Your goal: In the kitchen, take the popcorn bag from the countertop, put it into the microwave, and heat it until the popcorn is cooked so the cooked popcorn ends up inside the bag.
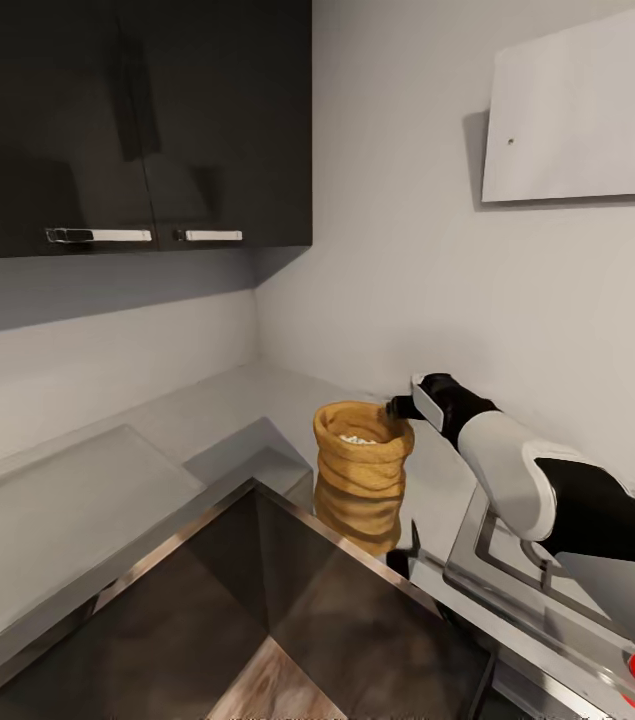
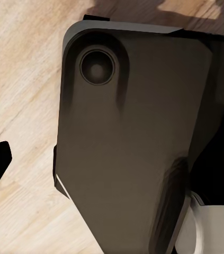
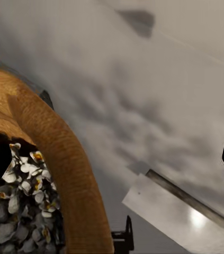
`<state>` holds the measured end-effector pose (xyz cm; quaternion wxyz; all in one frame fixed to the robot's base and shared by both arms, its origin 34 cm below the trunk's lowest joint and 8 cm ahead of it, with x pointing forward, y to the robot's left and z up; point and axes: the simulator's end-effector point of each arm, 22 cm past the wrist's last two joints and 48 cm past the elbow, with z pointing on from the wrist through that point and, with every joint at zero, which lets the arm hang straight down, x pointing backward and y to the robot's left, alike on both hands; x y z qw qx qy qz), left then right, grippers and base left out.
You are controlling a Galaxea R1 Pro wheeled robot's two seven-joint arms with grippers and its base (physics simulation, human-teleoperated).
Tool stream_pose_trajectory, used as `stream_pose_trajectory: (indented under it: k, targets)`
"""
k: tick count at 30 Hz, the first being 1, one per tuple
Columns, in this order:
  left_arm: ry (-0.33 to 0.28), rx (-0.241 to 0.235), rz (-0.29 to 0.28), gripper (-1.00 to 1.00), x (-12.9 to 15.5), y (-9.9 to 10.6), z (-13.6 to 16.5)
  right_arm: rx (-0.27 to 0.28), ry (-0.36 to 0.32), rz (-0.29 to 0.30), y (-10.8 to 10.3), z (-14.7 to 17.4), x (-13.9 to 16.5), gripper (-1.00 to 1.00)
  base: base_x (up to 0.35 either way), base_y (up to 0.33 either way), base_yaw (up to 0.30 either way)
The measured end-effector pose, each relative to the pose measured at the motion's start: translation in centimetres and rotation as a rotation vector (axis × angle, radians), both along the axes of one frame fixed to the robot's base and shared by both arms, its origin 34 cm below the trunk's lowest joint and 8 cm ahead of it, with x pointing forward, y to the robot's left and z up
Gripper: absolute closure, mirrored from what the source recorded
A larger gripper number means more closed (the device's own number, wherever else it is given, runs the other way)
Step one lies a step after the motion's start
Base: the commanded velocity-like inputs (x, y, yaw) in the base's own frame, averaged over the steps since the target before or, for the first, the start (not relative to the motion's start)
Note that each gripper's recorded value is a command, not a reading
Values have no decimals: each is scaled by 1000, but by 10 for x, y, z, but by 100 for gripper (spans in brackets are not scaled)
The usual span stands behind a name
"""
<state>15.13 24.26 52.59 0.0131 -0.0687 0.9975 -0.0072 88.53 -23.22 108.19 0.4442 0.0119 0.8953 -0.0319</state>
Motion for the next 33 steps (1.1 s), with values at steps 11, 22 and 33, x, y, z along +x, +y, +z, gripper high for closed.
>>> stream_pose_trajectory:
  k: [11,22,33]
  targets:
    - [0,0,1,-100,0,0,0,2,-72,-7,4,31,10,-100,-43,0,0]
    - [0,0,1,-100,0,0,0,4,-3,8,11,1,0,-100,0,0,0]
    - [0,0,1,-100,0,0,0,2,57,8,8,-24,-11,-100,0,0,0]
